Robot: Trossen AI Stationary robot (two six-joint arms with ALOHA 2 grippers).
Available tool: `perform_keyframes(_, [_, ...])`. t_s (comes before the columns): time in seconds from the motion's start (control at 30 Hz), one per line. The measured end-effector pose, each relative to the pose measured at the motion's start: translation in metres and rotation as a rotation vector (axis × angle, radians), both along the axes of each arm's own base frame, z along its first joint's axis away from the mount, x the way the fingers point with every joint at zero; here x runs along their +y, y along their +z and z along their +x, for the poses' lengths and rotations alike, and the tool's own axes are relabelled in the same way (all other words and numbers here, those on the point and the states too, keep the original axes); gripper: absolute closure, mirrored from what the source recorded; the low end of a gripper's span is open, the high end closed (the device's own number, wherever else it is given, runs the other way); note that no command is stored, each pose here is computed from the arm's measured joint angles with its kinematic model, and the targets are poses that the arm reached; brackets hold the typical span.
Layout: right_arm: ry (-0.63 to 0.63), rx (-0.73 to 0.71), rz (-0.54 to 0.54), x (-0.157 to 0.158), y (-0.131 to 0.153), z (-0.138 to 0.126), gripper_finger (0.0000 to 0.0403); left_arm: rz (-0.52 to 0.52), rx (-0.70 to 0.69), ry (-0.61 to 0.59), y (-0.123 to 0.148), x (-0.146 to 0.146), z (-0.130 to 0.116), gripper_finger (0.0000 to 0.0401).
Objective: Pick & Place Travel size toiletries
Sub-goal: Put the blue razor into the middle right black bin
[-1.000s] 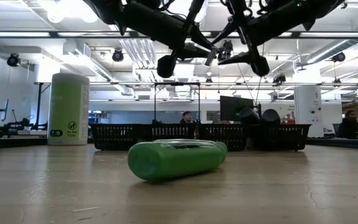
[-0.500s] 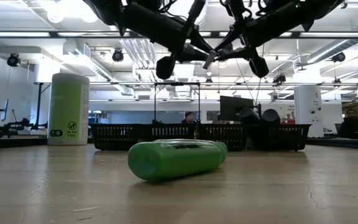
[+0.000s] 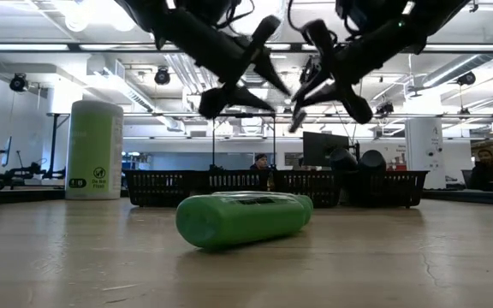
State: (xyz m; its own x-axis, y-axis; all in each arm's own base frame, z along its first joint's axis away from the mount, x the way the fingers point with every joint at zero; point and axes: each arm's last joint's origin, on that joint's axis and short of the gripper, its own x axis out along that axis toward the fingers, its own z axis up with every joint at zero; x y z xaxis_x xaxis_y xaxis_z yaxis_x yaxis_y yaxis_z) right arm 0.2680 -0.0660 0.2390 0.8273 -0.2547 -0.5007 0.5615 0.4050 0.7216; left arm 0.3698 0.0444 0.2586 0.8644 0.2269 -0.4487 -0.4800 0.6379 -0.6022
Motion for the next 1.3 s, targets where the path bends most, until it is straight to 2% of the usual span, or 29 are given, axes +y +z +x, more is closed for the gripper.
perform_keyframes(0.13, [0.026, 0.067, 0.052, -0.007, -0.016, 0.005, 0.0364, -0.004, 0.143, -0.025, -0.005, -0.009, -0.011, 0.0195])
perform_keyframes(0.23, [0.039, 0.121, 0.09, -0.012, -0.032, 0.009, 0.0363, 0.038, 0.182, -0.093, -0.001, -0.023, -0.017, 0.0181])
perform_keyframes(0.37, [0.043, 0.174, 0.128, -0.021, -0.05, 0.014, 0.035, 0.093, 0.186, -0.17, 0.006, -0.04, -0.022, 0.0177])
perform_keyframes(0.5, [0.042, 0.2, 0.143, -0.028, -0.06, 0.016, 0.0347, 0.104, 0.205, -0.188, 0.007, -0.048, -0.025, 0.0177])
perform_keyframes(0.8, [0.008, 0.217, 0.097, -0.03, -0.058, 0.013, 0.0349, 0.119, 0.244, -0.176, 0.005, -0.051, -0.028, 0.0177])
perform_keyframes(1.07, [0.019, 0.231, 0.102, -0.03, -0.062, 0.014, 0.0312, 0.135, 0.247, -0.177, 0.005, -0.051, -0.028, 0.0177])
perform_keyframes(1.3, [0.02, 0.219, 0.097, -0.03, -0.06, 0.014, 0.0247, 0.143, 0.249, -0.181, 0.005, -0.051, -0.028, 0.0176])
